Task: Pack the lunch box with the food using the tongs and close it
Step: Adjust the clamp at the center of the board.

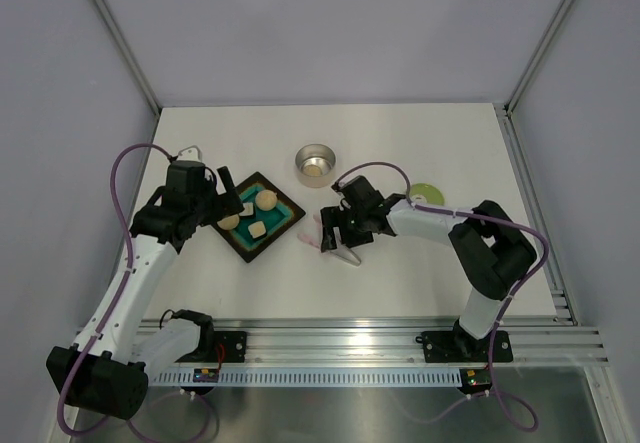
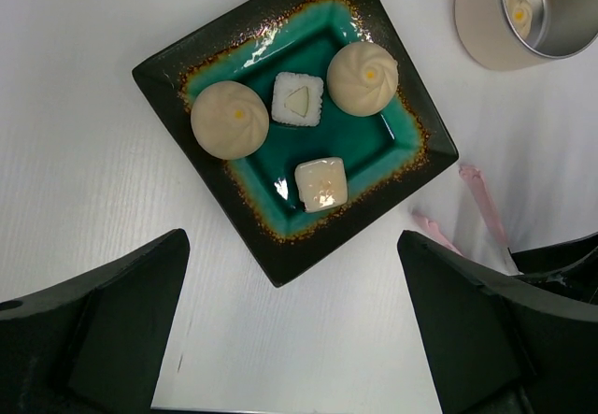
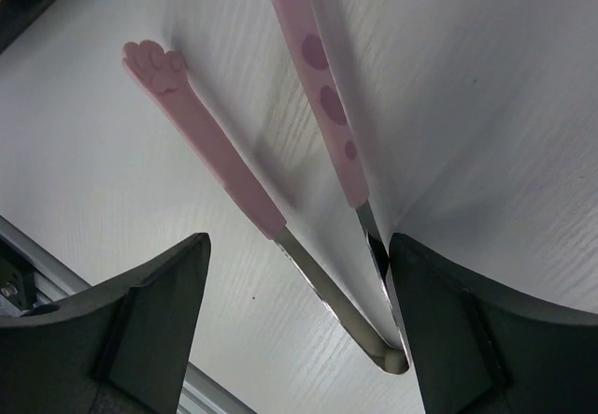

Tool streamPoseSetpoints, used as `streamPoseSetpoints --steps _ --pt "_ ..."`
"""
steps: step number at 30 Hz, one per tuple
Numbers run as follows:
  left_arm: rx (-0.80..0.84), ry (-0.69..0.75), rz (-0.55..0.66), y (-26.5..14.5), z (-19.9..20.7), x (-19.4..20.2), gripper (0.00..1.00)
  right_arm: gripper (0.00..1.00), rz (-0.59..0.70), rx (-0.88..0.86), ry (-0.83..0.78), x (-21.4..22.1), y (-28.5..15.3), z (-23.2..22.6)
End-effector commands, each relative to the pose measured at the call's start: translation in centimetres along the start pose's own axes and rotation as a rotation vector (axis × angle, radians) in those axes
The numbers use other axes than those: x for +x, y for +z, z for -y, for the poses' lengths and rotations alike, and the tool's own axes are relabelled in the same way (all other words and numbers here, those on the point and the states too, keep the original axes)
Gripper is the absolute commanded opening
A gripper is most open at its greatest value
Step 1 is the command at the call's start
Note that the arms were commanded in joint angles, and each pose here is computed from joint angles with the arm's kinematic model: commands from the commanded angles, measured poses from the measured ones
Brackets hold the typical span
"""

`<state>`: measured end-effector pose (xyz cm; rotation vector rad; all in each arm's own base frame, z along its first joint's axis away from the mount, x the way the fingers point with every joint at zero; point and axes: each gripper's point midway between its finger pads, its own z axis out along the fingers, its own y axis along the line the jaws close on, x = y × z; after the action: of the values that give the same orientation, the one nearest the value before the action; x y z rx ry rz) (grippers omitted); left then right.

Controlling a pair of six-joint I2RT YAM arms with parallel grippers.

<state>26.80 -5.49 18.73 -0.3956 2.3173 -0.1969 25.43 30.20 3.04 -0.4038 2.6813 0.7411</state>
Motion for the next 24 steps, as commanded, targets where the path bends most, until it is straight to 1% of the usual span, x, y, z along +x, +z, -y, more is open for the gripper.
streamPoseSetpoints --steps 1,3,4,5,12,14,16,20,21,24 --pt "0.050 -0.021 0.041 -0.6 1.1 -1.4 0.99 0.86 -0.004 0.016 -0.082 0.8 -0.8 -1.1" --pt "0.058 -0.023 0.045 -0.9 1.4 -1.7 0.99 0.86 -0.018 0.029 -0.115 1.4 -0.7 -1.6" --pt "0.060 -0.025 0.049 -1.0 1.4 -1.9 0.99 0.87 -0.018 0.076 -0.151 1.7 -0.7 -1.1" --pt "0.062 -0.026 0.052 -1.1 1.4 -1.9 0.99 0.87 -0.027 0.093 -0.192 2.5 -0.4 -1.8" --pt "0.055 -0.031 0.062 -1.2 1.4 -2.2 0.99 0.88 -0.018 0.290 -0.311 4.1 0.7 -0.8" --pt "0.054 -0.032 0.057 -1.2 1.4 -2.1 0.99 0.88 -0.022 0.326 -0.327 4.4 1.0 -0.7" --pt "0.049 -0.035 0.060 -1.2 1.2 -2.1 0.99 0.88 0.004 0.344 -0.311 4.1 1.1 -0.5" --pt "0.045 -0.043 0.074 -1.2 1.1 -2.2 0.99 0.84 0.049 0.384 -0.291 3.7 1.5 0.2" --pt "0.047 -0.042 0.075 -1.3 1.1 -2.2 0.99 0.79 0.057 0.380 -0.292 3.6 1.8 0.2" --pt "0.047 -0.043 0.071 -1.2 1.1 -2.1 0.99 0.72 0.049 0.366 -0.297 3.8 2.7 0.1"
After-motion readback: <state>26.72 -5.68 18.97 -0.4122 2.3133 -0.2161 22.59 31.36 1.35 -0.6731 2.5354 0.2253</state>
